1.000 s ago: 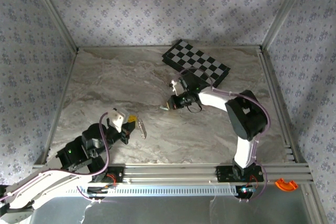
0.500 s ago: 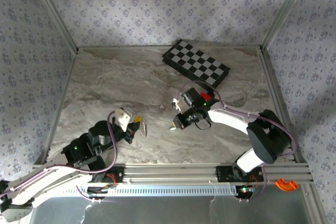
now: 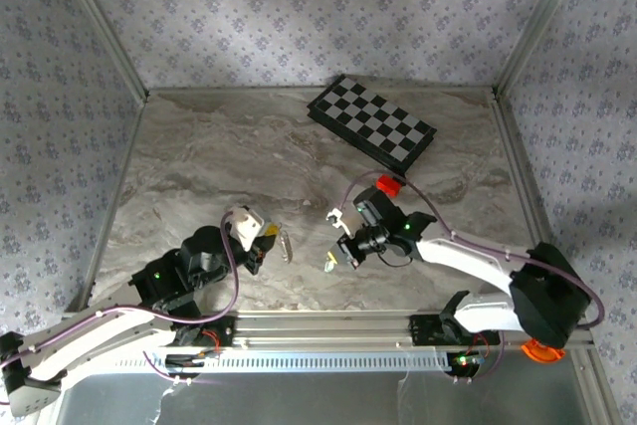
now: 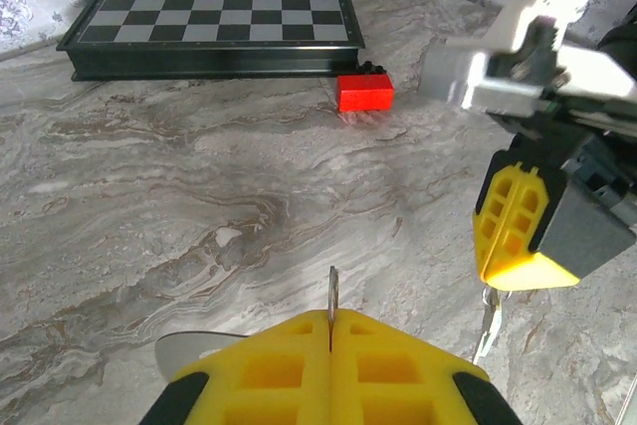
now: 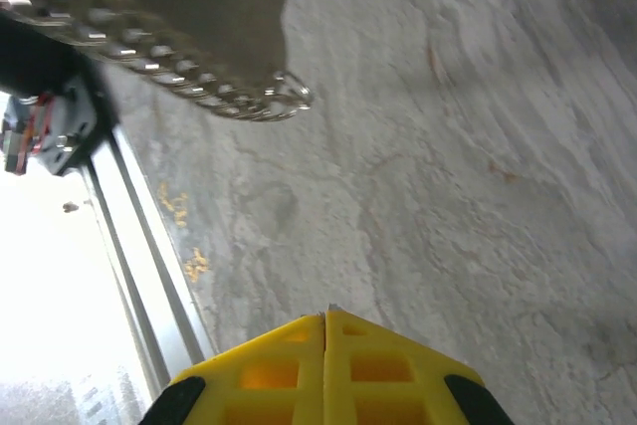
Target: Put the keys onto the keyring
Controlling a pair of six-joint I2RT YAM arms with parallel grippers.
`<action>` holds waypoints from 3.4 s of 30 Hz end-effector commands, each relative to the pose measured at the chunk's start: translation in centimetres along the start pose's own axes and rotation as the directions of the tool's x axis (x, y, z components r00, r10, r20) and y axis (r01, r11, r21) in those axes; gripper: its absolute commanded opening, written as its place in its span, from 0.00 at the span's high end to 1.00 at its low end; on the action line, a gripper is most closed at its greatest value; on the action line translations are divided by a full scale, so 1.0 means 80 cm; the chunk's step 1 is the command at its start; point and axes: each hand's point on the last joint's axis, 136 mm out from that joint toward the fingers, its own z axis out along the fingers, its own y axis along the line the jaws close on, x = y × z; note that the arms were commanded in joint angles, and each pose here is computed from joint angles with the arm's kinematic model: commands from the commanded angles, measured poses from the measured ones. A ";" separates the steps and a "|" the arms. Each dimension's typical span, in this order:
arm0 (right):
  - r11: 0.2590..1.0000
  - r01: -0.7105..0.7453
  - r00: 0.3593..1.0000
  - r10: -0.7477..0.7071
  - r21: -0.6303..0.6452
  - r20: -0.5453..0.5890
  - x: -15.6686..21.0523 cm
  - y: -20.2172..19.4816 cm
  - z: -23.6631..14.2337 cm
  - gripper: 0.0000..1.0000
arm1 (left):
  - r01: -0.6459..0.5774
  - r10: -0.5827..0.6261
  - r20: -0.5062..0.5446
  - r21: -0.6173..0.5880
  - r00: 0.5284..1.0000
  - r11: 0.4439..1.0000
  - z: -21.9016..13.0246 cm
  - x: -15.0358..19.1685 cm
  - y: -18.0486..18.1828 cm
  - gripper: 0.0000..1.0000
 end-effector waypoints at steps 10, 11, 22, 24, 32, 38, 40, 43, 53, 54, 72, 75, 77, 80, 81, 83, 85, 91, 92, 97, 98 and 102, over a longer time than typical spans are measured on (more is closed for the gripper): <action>0.981 0.154 0.970 -0.127 -0.118 0.207 -0.057 0.056 -0.043 1.00 | 0.000 -0.003 0.079 0.036 0.997 0.999 -0.004 -0.027 -0.007 1.00; 0.981 0.155 0.968 -0.127 -0.116 0.214 -0.058 0.057 -0.045 1.00 | 0.001 -0.004 0.080 0.037 0.997 0.999 -0.004 -0.028 -0.007 1.00; 0.979 0.174 0.960 -0.144 -0.109 0.239 -0.066 0.065 -0.058 1.00 | 0.002 -0.009 0.088 0.073 0.996 0.997 -0.004 -0.033 -0.016 1.00; 0.978 0.182 0.957 -0.152 -0.100 0.247 -0.068 0.066 -0.062 1.00 | 0.001 -0.009 0.092 0.087 0.996 0.996 -0.006 -0.035 -0.019 1.00; 0.994 0.109 0.962 -0.106 0.000 0.253 -0.068 0.041 -0.066 1.00 | 0.010 -0.021 0.096 0.116 0.995 0.993 -0.009 -0.038 -0.024 1.00; 0.991 -0.024 0.972 -0.008 0.130 0.236 -0.049 -0.005 -0.049 1.00 | 0.023 -0.038 0.117 0.127 0.992 0.992 -0.017 -0.039 -0.025 1.00; 0.981 -0.074 0.971 0.030 0.178 0.239 -0.037 -0.023 -0.043 1.00 | 0.024 -0.041 0.129 0.132 0.991 0.991 -0.021 -0.041 -0.025 1.00; 0.966 -0.136 0.965 0.078 0.220 0.252 -0.020 -0.043 -0.035 1.00 | 0.023 -0.044 0.146 0.141 0.988 0.990 -0.027 -0.045 -0.026 1.00; 0.927 -0.121 0.983 0.062 0.354 0.174 0.031 -0.067 -0.014 1.00 | 0.023 -0.050 0.164 0.165 0.985 0.986 -0.033 -0.049 -0.030 1.00; 0.924 -0.123 0.984 0.066 0.362 0.165 0.034 -0.069 -0.013 1.00 | 0.023 -0.050 0.166 0.165 0.985 0.986 -0.034 -0.049 -0.030 1.00; 0.911 -0.148 0.988 0.121 0.386 0.094 0.065 -0.090 0.005 1.00 | 0.021 -0.046 0.157 0.161 0.987 0.987 -0.030 -0.043 -0.030 1.00; 0.908 -0.155 0.988 0.134 0.389 0.079 0.069 -0.093 0.007 1.00 | 0.017 -0.042 0.155 0.156 0.987 0.988 -0.029 -0.043 -0.029 1.00; 0.900 -0.163 0.987 0.150 0.405 0.063 0.074 -0.098 0.006 1.00 | 0.015 -0.039 0.154 0.156 0.987 0.988 -0.028 -0.043 -0.029 1.00; 0.892 -0.183 0.983 0.177 0.414 0.053 0.078 -0.102 0.003 0.99 | 0.015 -0.038 0.151 0.150 0.988 0.989 -0.026 -0.040 -0.028 1.00; 0.891 -0.187 0.982 0.180 0.415 0.056 0.077 -0.103 0.002 0.99 | 0.016 -0.038 0.148 0.148 0.988 0.989 -0.025 -0.039 -0.028 1.00; 0.895 -0.185 0.983 0.177 0.406 0.057 0.076 -0.101 0.002 0.97 | 0.017 -0.039 0.146 0.149 0.989 0.989 -0.025 -0.038 -0.028 1.00; 0.896 -0.186 0.982 0.181 0.402 0.050 0.078 -0.100 0.003 0.95 | 0.017 -0.039 0.146 0.147 0.989 0.989 -0.024 -0.038 -0.027 1.00; 0.886 -0.213 0.972 0.234 0.412 -0.002 0.082 -0.102 0.007 0.83 | 0.013 -0.034 0.144 0.142 0.989 0.990 -0.023 -0.036 -0.027 1.00; 0.883 -0.221 0.969 0.248 0.414 -0.013 0.083 -0.102 0.007 0.81 | 0.013 -0.034 0.145 0.142 0.989 0.990 -0.023 -0.036 -0.027 1.00; 0.862 -0.259 0.949 0.312 0.436 -0.053 0.076 -0.097 -0.007 0.71 | 0.012 -0.034 0.146 0.149 0.989 0.989 -0.023 -0.037 -0.028 1.00; 0.857 -0.268 0.942 0.328 0.440 -0.065 0.074 -0.095 -0.012 0.69 | 0.013 -0.035 0.145 0.149 0.989 0.989 -0.023 -0.037 -0.028 1.00; 0.832 -0.321 0.904 0.411 0.452 -0.115 0.066 -0.089 -0.032 0.62 | 0.010 -0.032 0.144 0.152 0.989 0.988 -0.023 -0.036 -0.029 1.00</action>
